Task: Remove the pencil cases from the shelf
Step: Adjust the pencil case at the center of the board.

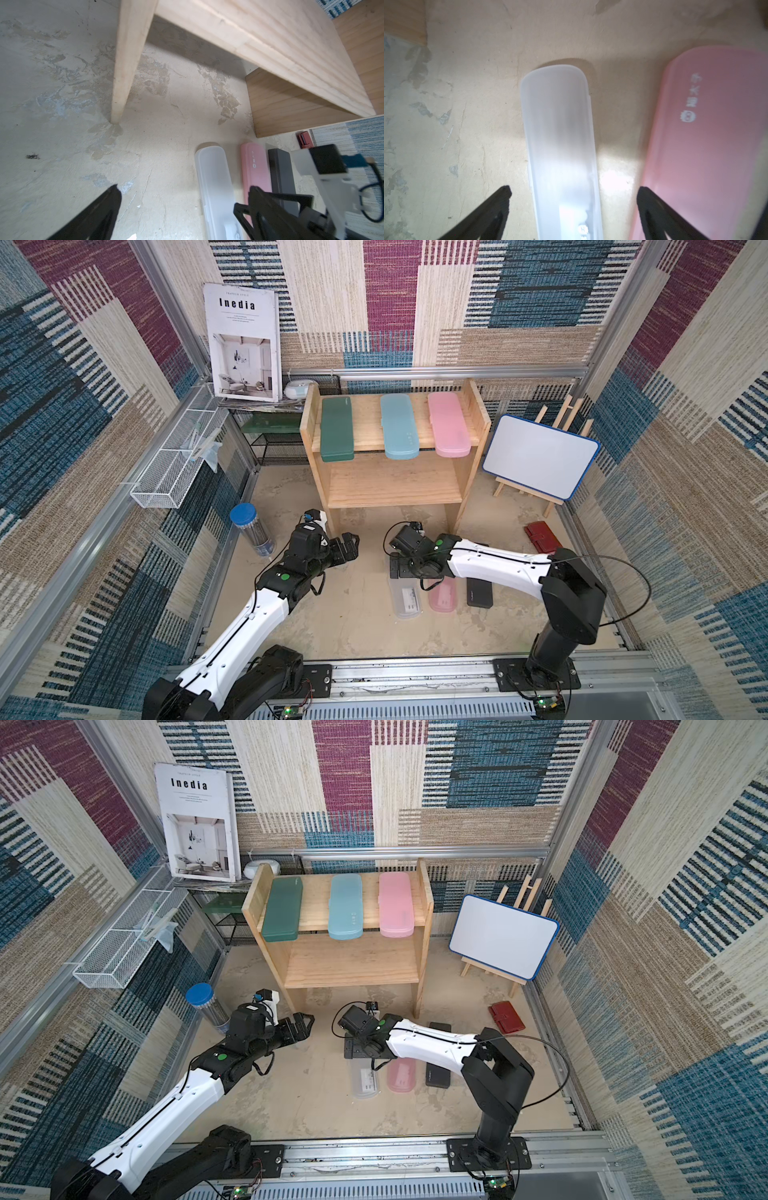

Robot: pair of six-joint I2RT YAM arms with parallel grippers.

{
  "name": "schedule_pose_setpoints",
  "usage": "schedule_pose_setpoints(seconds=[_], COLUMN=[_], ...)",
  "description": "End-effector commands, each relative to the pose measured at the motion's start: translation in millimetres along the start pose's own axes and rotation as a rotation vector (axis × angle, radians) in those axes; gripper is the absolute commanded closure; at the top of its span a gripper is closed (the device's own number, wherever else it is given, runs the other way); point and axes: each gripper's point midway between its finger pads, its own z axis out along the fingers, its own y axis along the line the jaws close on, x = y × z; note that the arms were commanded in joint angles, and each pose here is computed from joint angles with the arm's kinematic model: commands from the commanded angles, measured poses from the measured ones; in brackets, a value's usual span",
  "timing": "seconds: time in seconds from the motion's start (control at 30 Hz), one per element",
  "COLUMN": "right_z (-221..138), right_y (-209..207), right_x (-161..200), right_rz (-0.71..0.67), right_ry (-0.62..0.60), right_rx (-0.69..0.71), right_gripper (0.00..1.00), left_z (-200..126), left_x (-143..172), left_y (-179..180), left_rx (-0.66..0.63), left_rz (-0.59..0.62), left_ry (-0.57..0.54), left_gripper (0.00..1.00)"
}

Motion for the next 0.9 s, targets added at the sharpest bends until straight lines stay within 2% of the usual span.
schedule_pose_setpoints(seconds=[0.0, 0.07, 0.23, 0.4, 0.6, 0.77, 0.87], right_z=[-11.8, -10.4, -5.8, -9.1, 0.2, 33.2, 40.8], right_y=[-37.7, -59.5, -111.2, -126.5, -127.7, -133.7, -132.0], right_x=[7.2, 16.5, 24.2, 7.3, 0.8, 21.6, 30.2], right_rz=[0.005, 0.017, 0.072, 0.084, 0.061, 0.061, 0.062], right_ry=[-0.028, -0.021, 0.004, -0.035, -0.027, 0.064, 0.097], right_rx=[0.108, 0.144, 0.223, 0.197, 0.180, 0.167, 0.154], right_gripper=[0.14, 0.26, 0.72, 1.00, 1.00, 1.00, 1.00], left_z=[-2.8, -3.1, -1.4, -0.1, -2.1, -2.5, -2.6], left_x=[-12.8, -15.8, -20.1, -21.7, -22.7, -20.5, -18.9], left_y=[-10.5, -13.0, -15.4, -16.6, -14.2, -9.1, -7.7], left_rx=[0.034, 0.039, 0.037, 0.036, 0.021, -0.001, -0.007], left_rz=[0.003, 0.005, 0.011, 0.007, 0.003, -0.001, -0.003], left_ry=[-0.033, -0.037, -0.035, -0.031, -0.037, -0.035, -0.030], left_gripper=[0.01, 0.01, 0.01, 0.00, 0.00, 0.00, 0.01])
